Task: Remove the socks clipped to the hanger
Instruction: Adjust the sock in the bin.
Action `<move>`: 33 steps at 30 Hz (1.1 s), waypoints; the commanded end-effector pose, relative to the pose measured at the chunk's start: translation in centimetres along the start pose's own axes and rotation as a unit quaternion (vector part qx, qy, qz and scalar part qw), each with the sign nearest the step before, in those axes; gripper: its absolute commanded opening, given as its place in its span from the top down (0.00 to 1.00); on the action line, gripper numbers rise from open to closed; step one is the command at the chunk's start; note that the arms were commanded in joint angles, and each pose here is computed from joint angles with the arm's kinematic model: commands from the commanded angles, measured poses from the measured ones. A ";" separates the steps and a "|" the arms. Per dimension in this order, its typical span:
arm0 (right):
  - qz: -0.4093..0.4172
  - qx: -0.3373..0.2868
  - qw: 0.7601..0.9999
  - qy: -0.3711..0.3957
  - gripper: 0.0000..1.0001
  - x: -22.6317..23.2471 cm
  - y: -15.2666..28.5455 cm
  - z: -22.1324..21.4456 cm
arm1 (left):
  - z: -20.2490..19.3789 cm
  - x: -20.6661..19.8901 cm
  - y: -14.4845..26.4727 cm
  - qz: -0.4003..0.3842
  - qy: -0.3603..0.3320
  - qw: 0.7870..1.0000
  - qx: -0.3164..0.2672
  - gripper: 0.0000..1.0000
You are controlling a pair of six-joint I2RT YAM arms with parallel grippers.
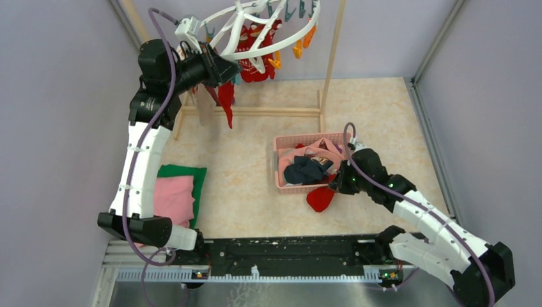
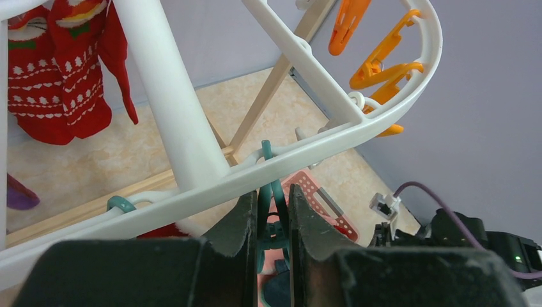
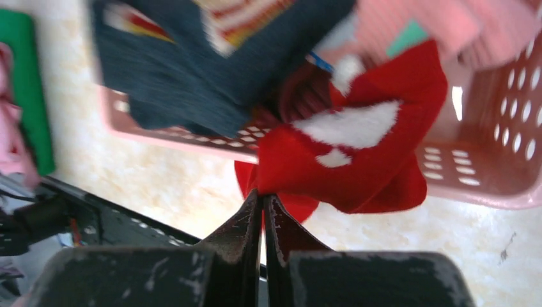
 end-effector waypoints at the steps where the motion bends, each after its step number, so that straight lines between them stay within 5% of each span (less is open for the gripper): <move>1: 0.091 -0.077 0.993 0.021 1.00 5.9 3.5 4.5 | 0.8 -1.3 0.2 -0.024 -0.010 1.000 -0.006 1.00; 13: 0.137 -0.124 0.983 -0.005 1.00 9.7 0.4 9.9 | 0.5 -1.4 0.3 -0.026 -0.009 1.000 -0.003 1.00; 25: -0.053 -0.125 0.990 -0.044 1.00 -1.3 -8.2 7.1 | 0.2 -1.4 0.4 -0.027 -0.008 1.000 -0.001 1.00; 29: -0.070 -0.145 0.987 -0.024 0.78 -1.5 -7.4 8.1 | 0.2 -1.4 0.4 -0.028 -0.008 1.000 0.000 1.00; 32: -0.034 -0.165 0.986 0.005 0.50 1.6 -5.2 10.4 | 0.2 -1.5 0.4 -0.030 -0.007 1.000 0.000 1.00; 33: -0.020 -0.174 0.984 0.013 0.08 2.8 -4.0 11.2 | 0.2 -1.5 0.4 -0.030 -0.008 1.000 -0.001 1.00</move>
Point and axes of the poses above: each gripper's point midway between its finger pads, its own y axis back along the fingers, its own x axis along the line the jaws close on, z = x × y, the point moved 1 cm from there along y, back along the fingers, and after that the axes turned 11 degrees about -y, right-handed, at the moved point
